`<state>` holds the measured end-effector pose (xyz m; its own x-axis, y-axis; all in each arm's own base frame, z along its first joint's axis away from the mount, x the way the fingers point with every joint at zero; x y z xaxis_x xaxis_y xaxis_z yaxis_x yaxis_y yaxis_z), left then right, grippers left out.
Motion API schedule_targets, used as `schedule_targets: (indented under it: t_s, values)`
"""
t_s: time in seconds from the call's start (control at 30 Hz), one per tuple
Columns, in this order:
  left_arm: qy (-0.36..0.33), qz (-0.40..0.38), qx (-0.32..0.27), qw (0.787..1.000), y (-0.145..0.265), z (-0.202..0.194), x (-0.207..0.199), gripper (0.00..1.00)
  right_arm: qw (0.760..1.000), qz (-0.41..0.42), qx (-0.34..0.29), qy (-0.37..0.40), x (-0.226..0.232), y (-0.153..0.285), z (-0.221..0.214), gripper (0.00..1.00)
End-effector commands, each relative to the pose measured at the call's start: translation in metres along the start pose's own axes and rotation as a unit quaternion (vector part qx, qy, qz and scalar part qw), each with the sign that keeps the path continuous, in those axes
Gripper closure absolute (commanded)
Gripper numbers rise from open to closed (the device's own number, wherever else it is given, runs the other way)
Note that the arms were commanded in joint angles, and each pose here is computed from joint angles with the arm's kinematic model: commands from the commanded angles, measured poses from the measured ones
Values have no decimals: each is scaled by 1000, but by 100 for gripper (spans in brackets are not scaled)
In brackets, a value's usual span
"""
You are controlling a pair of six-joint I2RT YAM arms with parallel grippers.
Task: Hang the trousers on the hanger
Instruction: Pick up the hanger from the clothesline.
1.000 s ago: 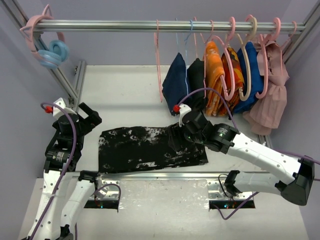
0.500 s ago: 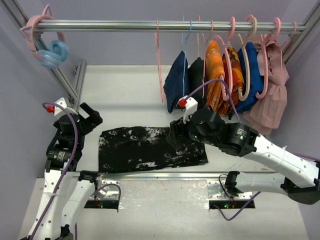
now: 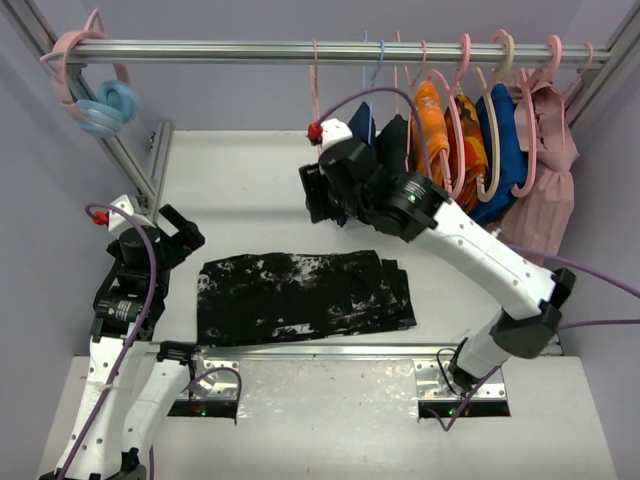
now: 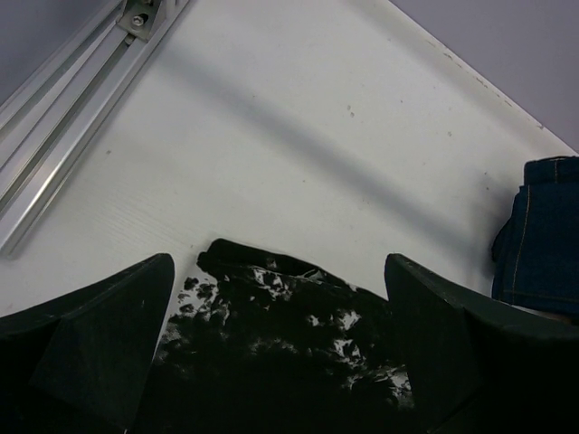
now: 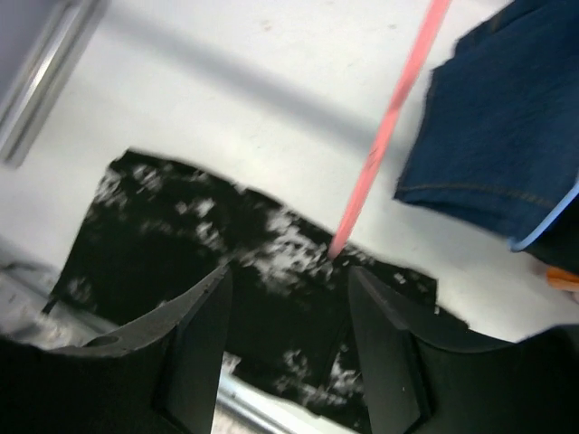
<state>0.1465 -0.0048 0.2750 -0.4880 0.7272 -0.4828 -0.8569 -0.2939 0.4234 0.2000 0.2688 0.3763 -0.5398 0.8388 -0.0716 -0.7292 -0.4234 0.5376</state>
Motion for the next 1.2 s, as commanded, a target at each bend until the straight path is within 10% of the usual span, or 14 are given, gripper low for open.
schedule_targets:
  t_s: [0.0,0.17,0.43,0.8,1.17]
  values:
    - [11,-14,-18,1000,1,5,-3,0,998,-62,28,-14,-36,-33,12,45]
    - [13,-22,-20,999,2,4,-3,0,997,-57,44,-15,-43,-71,28,53]
    - [17,-32,-27,999,6,5,-3,0,997,-67,24,-21,-48,-78,43,100]
    - [23,28,-17,999,-6,2,1,0,996,-61,-42,-52,-56,-29,59,100]
    - [53,84,152,983,-55,-56,1,0,991,108,-69,-48,-38,24,-26,100]
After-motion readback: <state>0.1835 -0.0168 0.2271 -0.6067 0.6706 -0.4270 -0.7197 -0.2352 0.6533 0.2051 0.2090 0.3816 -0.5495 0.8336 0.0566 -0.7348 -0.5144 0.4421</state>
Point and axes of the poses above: each gripper's point midway between its finger pads, its own y axis back along the fingers, its own x axis along the line the jaws close on, z = x × y, the point moved 10 cm from there along y, back along the fingers, and after that the axes turned 9 degrees about y, right-handed, at the moved point
